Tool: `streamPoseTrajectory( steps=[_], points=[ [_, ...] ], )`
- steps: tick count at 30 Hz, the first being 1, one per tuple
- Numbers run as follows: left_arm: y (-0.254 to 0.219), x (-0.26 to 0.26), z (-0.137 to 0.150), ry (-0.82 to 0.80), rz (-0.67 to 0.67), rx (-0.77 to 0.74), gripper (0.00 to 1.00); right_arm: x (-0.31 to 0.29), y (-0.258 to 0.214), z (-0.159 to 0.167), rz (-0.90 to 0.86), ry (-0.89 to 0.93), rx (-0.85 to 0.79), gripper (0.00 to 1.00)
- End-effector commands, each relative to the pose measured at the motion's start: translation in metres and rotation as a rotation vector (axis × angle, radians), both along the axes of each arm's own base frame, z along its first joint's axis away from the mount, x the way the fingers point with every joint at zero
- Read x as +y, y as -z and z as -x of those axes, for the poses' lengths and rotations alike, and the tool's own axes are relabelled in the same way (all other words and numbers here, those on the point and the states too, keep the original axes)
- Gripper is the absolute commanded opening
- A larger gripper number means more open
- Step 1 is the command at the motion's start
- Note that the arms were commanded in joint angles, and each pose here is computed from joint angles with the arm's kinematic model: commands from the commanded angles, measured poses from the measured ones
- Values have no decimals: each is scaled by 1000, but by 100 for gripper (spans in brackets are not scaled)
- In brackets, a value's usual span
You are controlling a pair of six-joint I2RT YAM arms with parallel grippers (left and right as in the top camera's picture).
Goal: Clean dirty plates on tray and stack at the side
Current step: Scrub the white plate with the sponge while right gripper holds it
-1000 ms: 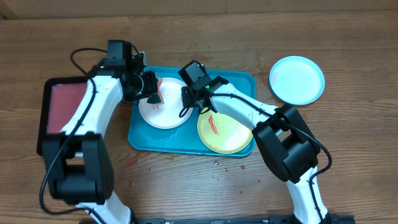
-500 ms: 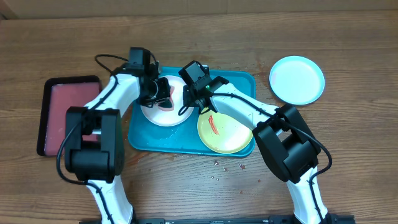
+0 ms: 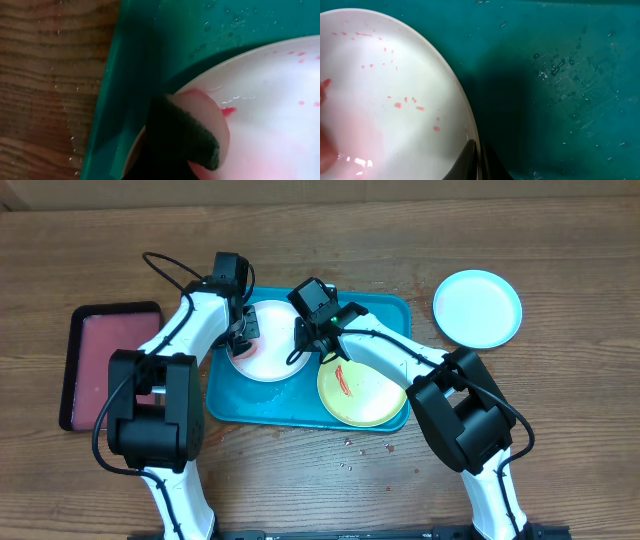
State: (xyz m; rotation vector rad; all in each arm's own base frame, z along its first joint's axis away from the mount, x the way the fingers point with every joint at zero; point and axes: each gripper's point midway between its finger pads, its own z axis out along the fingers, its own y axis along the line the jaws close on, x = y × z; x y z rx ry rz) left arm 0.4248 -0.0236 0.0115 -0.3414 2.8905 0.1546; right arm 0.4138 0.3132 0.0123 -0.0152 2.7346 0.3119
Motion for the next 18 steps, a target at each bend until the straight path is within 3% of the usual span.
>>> streamPoseTrajectory(
  steps=[1,4,7,10,18],
  points=[
    [-9,32,-11,-55,-144,-10,4,-13,-4,-3,37,30,-13,4],
    [-17,4,-23,-23,11,-33,4,-13,-4,-3,37,30,-13,4],
    [-21,-44,-32,44,282,-58,4,-13,-4,-3,36,30,-15,4],
    [-22,-75,-36,79,450,-66,4,-12,-4,-4,32,30,-19,4],
    [9,-78,-29,73,385,-7,4,-12,-4,-4,33,30,-19,4]
  ],
)
